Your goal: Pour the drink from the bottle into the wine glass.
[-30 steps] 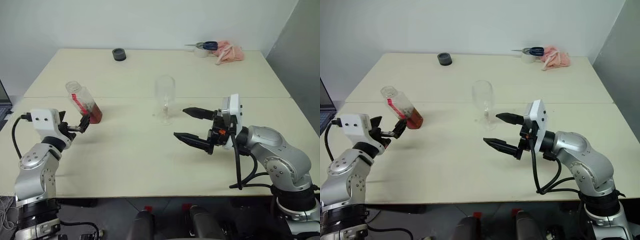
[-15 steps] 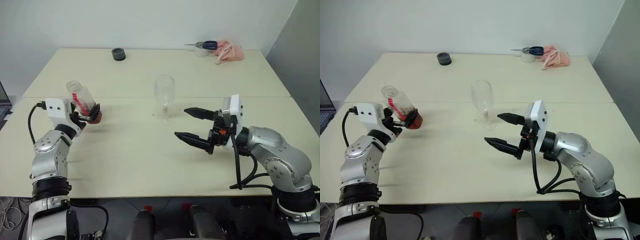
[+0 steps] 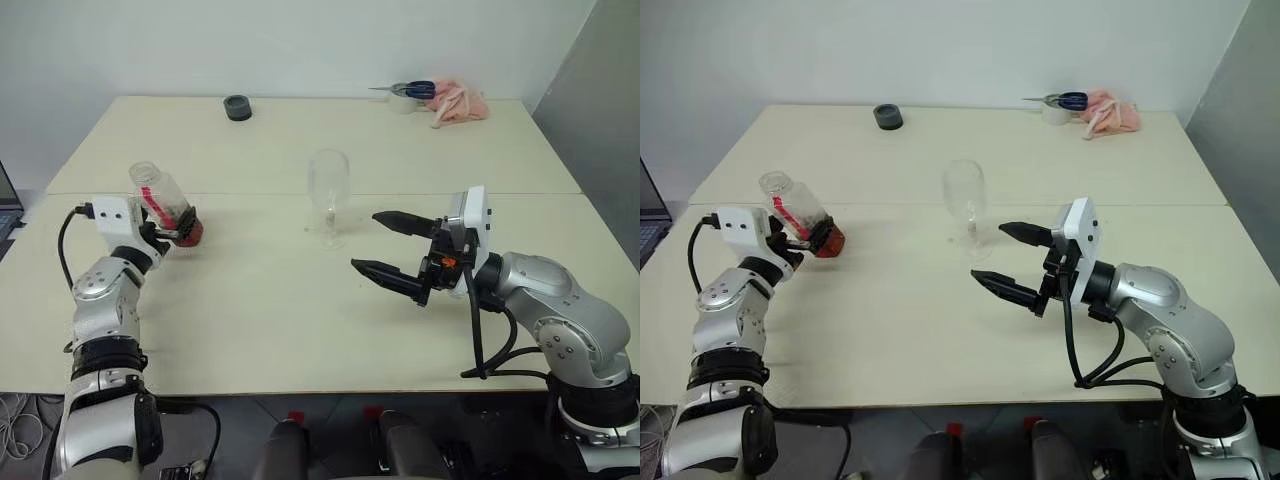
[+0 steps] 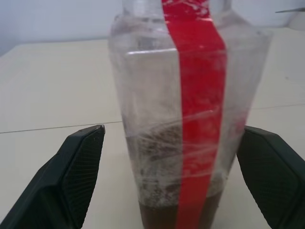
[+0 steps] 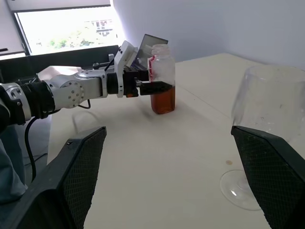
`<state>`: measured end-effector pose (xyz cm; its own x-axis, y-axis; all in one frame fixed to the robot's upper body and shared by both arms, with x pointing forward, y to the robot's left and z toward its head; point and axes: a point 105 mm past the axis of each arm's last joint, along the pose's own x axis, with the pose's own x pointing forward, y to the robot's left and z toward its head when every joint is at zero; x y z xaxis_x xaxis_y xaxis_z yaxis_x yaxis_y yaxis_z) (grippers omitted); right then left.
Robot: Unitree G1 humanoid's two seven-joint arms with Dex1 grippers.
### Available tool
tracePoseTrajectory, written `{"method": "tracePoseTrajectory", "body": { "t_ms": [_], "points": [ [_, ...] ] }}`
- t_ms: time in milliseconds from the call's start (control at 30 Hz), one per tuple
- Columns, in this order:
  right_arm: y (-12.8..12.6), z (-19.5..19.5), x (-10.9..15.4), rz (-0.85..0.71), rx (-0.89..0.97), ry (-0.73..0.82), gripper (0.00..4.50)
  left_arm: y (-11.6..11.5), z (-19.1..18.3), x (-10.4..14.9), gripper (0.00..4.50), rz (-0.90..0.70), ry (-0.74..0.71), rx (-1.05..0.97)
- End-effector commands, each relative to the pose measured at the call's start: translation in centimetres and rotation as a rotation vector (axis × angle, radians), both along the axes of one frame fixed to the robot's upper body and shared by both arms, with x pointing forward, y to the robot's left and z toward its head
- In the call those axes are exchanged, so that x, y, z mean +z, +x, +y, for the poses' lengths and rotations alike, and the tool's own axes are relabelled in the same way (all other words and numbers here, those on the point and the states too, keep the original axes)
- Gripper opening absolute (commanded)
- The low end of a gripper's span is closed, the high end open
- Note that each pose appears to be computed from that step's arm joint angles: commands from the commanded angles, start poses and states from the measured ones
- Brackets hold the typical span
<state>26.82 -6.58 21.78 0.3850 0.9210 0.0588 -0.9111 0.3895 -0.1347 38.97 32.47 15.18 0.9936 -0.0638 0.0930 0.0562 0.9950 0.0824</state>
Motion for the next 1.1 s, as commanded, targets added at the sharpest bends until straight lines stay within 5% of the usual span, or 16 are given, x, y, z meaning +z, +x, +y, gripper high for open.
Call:
{"method": "tracePoseTrajectory", "body": {
  "t_ms": [33,367,567,767,1100],
  "points": [
    [-0.5,-0.2,1.1,-0.044,0.003,0.015,4.49,0.1,0.3,1.4,4.31,-0.06,0.03,0.008],
    [-0.3,-0.2,1.2,-0.052,-0.013,0.015,4.5,-0.1,1.0,0.8,1.73,-0.062,0.011,0.049],
    [1.1,-0.6,1.5,-0.097,-0.142,0.042,4.5,0.8,-1.5,0.9,1.72,-0.054,0.105,0.006],
    [3.6,-1.5,2.2,-0.2,-0.339,0.063,4.5,3.6,-7.3,4.8,1.72,-0.105,0.279,-0.15],
    [4.7,-1.4,2.7,-0.235,-0.366,0.098,4.5,5.6,-15.1,11.3,1.72,-0.23,0.508,-0.38]
  ]
}}
